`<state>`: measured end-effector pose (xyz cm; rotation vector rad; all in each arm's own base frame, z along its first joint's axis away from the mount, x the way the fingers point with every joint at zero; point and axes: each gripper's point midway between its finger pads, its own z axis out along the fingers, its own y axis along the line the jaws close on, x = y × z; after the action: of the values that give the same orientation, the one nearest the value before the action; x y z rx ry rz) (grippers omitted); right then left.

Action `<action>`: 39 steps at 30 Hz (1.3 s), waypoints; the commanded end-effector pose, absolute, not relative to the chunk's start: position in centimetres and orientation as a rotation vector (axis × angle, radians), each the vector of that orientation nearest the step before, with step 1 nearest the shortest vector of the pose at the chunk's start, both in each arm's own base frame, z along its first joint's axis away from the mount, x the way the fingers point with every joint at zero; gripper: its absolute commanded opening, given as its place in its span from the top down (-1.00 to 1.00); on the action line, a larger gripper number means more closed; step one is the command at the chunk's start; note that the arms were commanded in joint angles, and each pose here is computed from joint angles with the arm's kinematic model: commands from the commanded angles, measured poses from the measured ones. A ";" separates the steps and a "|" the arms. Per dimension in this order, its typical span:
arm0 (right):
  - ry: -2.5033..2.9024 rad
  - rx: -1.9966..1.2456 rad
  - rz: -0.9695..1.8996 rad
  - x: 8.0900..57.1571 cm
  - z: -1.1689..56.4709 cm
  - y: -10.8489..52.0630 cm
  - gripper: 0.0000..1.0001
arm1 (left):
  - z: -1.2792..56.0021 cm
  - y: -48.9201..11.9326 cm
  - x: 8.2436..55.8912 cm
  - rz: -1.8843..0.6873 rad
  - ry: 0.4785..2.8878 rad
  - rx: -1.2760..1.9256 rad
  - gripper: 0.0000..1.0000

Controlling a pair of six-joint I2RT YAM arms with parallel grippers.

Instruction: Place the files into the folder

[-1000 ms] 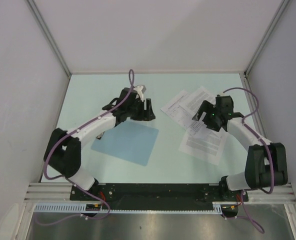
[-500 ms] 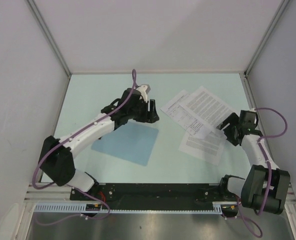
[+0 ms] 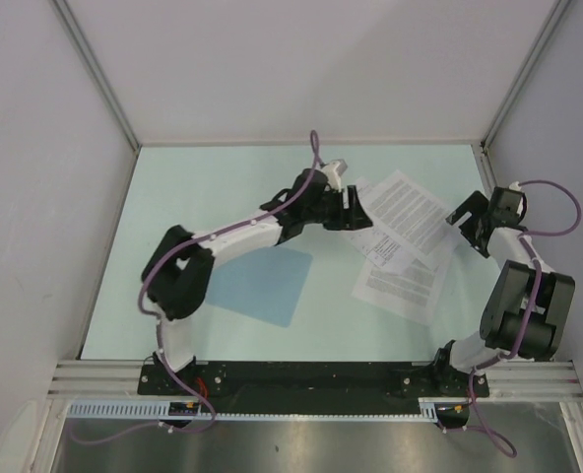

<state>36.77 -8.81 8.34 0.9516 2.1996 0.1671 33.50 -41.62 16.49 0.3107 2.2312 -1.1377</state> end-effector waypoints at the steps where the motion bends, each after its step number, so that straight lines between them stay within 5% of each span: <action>1: 2.105 0.818 0.135 41.0 10.5 -11.0 -0.99 | 19.5 -49.8 35.8 -1.409 2.042 0.259 -0.40; 11: 2.159 0.901 0.170 42.7 7.1 -12.8 -1.00 | 19.4 -58.9 41.0 -1.785 1.903 -0.014 -0.28; 39: 2.206 0.899 0.459 43.6 4.3 -9.9 -0.99 | 5.8 -59.3 42.5 -1.586 2.271 -0.500 -0.04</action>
<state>42.73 -11.37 4.09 0.9101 2.2138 0.3266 42.68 -58.69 5.24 -0.4729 2.2672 -1.5628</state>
